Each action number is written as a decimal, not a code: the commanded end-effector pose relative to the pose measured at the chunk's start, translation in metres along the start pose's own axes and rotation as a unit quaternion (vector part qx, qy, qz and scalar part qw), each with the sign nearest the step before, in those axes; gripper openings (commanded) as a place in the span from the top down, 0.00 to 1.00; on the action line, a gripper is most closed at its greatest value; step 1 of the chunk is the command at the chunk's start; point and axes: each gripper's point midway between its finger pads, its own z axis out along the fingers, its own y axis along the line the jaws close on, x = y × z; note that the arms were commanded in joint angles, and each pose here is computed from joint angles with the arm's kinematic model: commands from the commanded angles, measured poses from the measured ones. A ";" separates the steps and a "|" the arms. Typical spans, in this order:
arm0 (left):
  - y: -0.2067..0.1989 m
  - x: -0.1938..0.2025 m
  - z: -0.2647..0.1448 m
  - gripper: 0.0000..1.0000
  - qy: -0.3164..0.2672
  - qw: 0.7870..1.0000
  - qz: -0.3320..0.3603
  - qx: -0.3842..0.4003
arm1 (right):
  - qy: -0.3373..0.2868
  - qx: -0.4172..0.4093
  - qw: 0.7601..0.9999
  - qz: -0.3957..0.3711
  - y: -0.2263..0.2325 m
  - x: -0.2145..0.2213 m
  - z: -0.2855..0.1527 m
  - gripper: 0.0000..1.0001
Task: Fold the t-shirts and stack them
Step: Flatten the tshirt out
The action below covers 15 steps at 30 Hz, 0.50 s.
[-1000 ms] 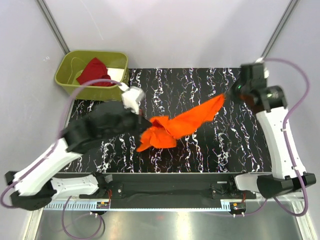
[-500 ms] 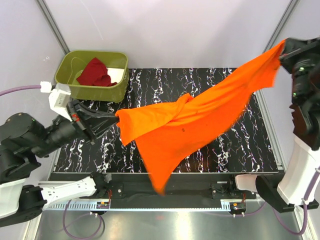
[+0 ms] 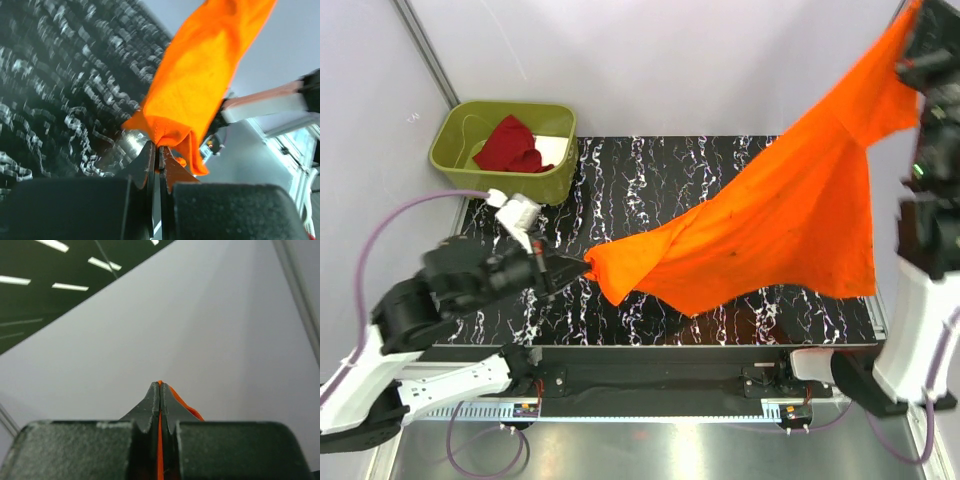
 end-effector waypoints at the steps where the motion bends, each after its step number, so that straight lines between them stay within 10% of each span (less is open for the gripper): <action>1: 0.034 0.013 0.025 1.00 -0.012 0.995 -0.055 -0.085 | 0.105 -0.034 0.994 -0.012 -0.012 0.136 0.069 1.00; 7: 0.117 0.068 0.057 1.00 0.025 0.962 -0.042 -0.268 | 0.306 -0.039 0.947 0.096 -0.053 0.391 0.108 0.98; 11: 0.144 0.100 0.072 0.40 0.095 0.946 -0.013 -0.309 | 0.480 0.050 0.871 0.094 -0.088 0.505 0.062 0.58; 15: 0.158 0.117 0.068 0.17 0.140 0.934 0.002 -0.328 | 0.600 0.162 0.782 0.037 -0.145 0.546 -0.020 0.37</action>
